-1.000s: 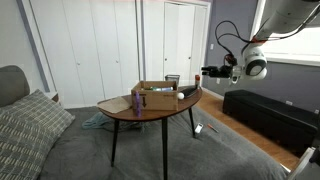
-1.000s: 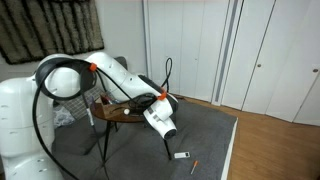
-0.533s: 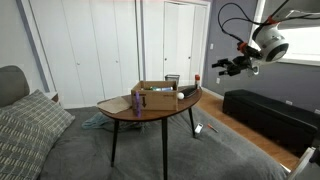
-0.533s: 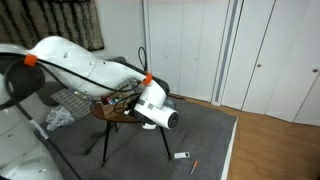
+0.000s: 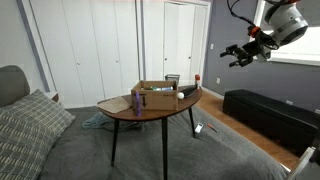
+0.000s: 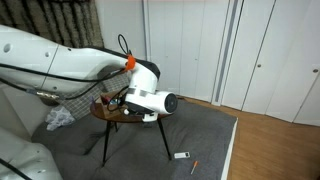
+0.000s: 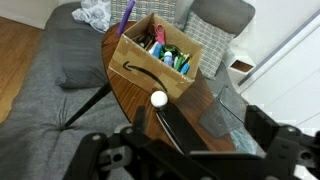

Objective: Pick up the glue stick from the box and put it on the table

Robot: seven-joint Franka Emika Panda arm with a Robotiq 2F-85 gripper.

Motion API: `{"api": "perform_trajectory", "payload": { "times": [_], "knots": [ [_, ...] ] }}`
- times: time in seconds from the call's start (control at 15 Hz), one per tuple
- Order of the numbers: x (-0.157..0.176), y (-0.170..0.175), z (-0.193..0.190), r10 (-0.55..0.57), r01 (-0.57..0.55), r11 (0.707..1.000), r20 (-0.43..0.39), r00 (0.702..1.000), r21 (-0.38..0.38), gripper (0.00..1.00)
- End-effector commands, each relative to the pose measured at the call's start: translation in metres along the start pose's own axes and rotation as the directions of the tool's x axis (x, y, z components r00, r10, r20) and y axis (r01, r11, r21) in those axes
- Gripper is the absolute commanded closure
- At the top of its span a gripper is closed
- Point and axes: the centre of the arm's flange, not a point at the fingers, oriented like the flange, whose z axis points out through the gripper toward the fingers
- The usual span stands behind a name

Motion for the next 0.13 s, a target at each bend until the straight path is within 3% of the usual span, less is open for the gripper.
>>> {"api": "perform_trajectory", "payload": {
  "times": [0.0,0.07],
  "knots": [
    [0.0043,0.001,0.0031,0.007,-0.007,1.0,0.001,1.0,-0.007,0.0],
    [0.0075,0.0019,0.0053,0.013,-0.013,1.0,0.001,1.0,-0.012,0.0]
  ]
}}
